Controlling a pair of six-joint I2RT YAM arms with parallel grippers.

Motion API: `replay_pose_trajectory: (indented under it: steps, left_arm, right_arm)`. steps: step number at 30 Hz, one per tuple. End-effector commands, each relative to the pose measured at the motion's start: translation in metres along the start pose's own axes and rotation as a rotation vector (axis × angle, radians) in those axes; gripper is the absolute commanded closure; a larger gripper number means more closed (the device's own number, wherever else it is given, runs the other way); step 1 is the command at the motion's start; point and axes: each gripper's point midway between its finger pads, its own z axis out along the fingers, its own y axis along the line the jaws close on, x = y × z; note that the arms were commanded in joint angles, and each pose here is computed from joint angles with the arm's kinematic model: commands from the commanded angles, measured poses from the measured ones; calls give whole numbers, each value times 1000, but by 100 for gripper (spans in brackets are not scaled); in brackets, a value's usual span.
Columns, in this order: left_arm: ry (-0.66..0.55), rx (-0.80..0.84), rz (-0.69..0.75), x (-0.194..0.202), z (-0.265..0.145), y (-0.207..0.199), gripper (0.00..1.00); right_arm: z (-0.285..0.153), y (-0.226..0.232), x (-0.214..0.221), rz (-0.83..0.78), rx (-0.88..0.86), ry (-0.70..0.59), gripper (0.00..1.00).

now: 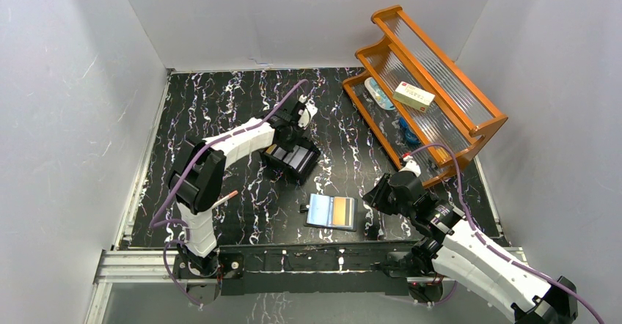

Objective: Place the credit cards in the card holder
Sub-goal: Pick up the credit card from the storage box.

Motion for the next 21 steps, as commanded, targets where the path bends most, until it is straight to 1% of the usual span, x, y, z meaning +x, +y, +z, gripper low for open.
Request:
replay_pose_trajectory:
  steps: [1, 5, 8, 10, 15, 21]
  left_arm:
    - [-61, 42, -16, -21, -27, -3, 81]
    - [-56, 37, -17, -20, -26, -2, 88]
    - [-54, 26, -18, -20, -26, 0, 96]
    - [-55, 14, -19, -20, -27, 2, 100]
    - [-79, -70, -26, -27, -40, 18, 100]
    - [-144, -178, -76, -43, -77, 42, 100]
  right_arm:
    - [0, 9, -6, 13, -32, -26, 66]
    - [0, 9, -6, 15, -32, -26, 66]
    - [0, 8, -6, 14, -32, -26, 66]
    - [0, 8, -6, 14, -30, -27, 66]
    - [-1, 8, -7, 16, -30, -32, 66]
    - [-4, 17, -11, 14, -55, -32, 66]
